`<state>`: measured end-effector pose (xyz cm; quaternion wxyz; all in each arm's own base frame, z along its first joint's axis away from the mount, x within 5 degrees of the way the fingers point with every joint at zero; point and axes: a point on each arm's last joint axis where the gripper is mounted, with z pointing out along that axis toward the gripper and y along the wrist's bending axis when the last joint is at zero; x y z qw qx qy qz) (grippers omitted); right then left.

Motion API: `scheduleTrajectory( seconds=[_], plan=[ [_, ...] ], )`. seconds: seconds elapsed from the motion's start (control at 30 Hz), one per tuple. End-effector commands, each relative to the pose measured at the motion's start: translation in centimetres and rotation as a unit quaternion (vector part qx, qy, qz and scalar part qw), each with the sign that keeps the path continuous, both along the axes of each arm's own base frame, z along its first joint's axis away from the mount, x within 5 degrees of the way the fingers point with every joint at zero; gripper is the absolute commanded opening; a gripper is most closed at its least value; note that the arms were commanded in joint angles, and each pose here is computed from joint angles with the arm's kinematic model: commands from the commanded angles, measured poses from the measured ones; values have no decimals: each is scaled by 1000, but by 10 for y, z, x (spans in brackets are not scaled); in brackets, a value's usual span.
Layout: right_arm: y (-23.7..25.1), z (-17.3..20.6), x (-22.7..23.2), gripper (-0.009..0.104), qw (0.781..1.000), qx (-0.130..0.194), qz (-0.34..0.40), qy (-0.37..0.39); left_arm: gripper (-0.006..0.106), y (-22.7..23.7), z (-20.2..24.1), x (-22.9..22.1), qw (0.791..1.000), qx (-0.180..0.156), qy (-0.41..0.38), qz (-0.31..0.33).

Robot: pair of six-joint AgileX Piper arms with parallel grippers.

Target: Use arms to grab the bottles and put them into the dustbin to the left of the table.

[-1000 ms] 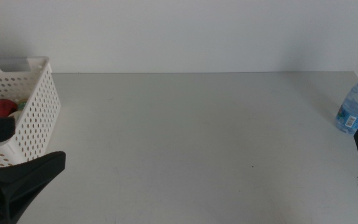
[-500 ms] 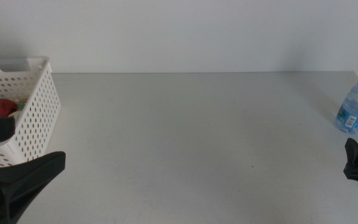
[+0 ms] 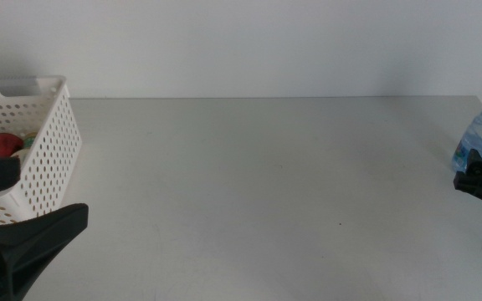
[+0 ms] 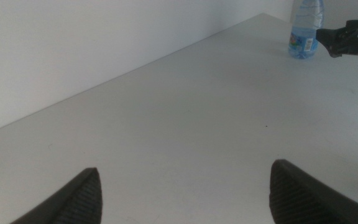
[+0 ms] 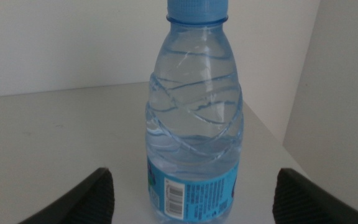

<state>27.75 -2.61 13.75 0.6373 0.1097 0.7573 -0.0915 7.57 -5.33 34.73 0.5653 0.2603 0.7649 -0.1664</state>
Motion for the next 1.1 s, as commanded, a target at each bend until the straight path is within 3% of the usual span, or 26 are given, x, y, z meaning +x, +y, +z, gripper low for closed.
scheduleTrajectory(
  seconds=[0.0,0.33,0.83,0.93,1.07],
  plan=[
    [-4,29,17,65,991,-57,-15,-117,91,-1,15,1,999,-33,-37,-2],
    [-7,24,55,65,987,-108,-29,-116,91,-1,15,1,999,-33,-37,-2],
    [-12,8,97,64,984,-115,-56,-124,91,-1,15,1,999,-33,-37,-2],
    [-12,2,101,50,984,-120,-55,-118,91,-1,15,1,999,-33,-37,-2],
    [0,6,106,-2,985,-114,-20,-125,91,-1,15,1,999,-33,-37,-2]
  ],
)
